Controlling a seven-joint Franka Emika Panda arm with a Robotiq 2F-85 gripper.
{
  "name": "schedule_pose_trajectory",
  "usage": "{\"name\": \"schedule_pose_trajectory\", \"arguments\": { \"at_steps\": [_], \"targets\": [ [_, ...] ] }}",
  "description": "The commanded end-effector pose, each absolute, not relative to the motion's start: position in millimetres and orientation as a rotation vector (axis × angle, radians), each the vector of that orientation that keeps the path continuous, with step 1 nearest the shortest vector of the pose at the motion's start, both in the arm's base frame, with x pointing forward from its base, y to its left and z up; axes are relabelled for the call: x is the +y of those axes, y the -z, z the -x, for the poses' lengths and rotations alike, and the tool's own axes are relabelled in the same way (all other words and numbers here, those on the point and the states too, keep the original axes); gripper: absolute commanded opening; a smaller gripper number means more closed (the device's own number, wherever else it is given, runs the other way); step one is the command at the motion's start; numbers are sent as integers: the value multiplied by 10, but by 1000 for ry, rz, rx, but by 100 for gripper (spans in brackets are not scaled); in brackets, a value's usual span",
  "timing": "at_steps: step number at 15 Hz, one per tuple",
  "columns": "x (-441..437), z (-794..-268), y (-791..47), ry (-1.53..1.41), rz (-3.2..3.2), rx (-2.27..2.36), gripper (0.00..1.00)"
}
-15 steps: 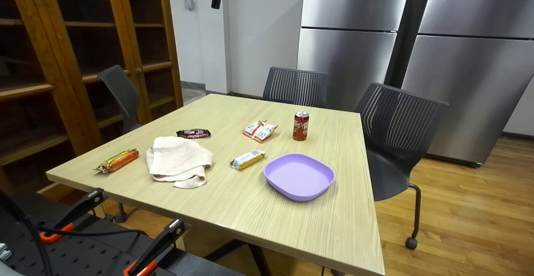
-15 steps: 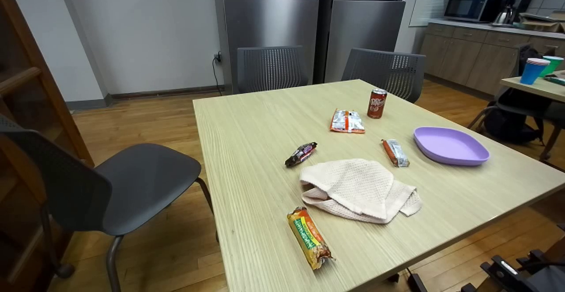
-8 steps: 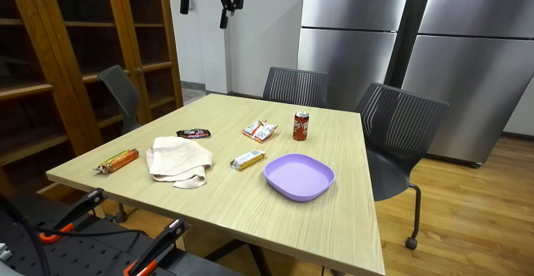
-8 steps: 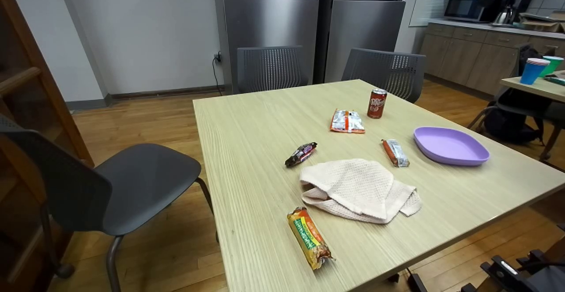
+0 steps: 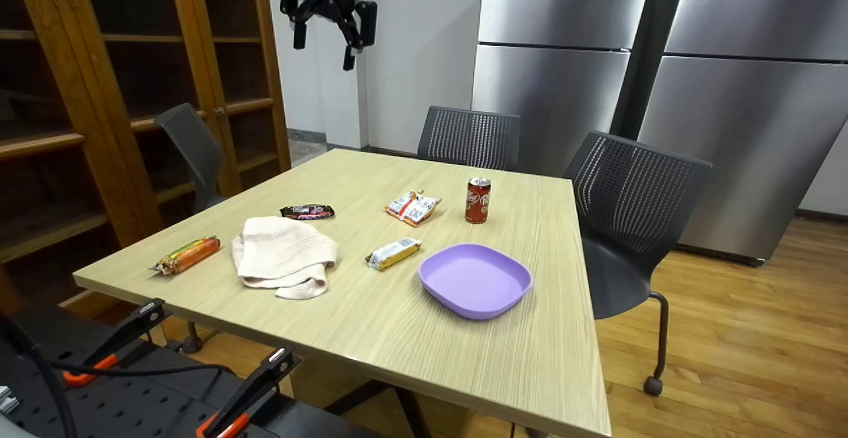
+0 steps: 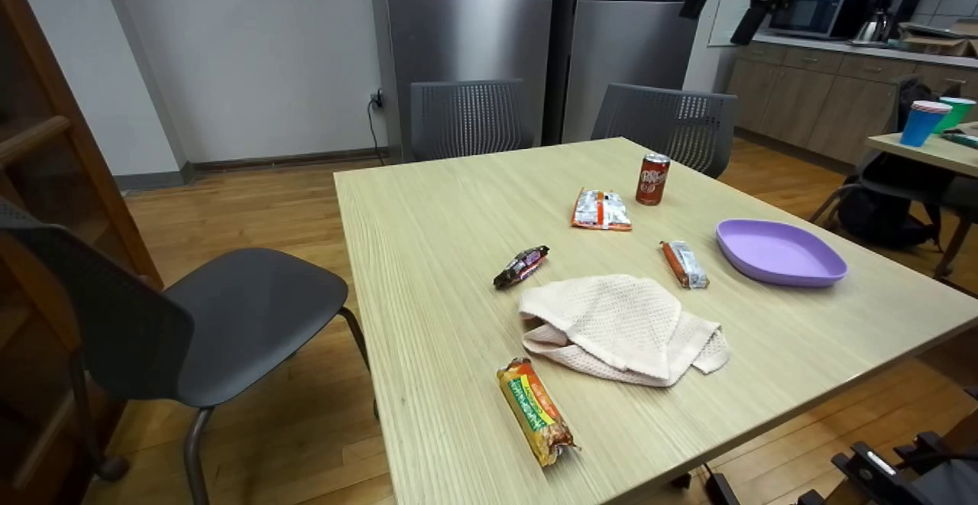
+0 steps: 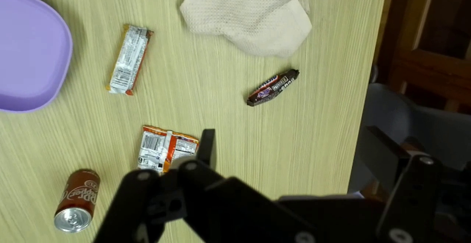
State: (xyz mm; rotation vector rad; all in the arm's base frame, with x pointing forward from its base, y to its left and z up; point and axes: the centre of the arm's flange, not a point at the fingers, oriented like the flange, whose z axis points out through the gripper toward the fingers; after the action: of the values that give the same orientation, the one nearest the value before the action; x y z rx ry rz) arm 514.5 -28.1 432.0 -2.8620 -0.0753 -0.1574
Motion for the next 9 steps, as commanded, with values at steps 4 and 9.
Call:
{"name": "schedule_pose_trajectory", "arguments": {
  "at_steps": [4, 9],
  "targets": [
    [253, -5489, -4130, 307, 2825, 166, 100],
    [535, -5654, -3917, 389, 2808, 320, 100]
  ]
}}
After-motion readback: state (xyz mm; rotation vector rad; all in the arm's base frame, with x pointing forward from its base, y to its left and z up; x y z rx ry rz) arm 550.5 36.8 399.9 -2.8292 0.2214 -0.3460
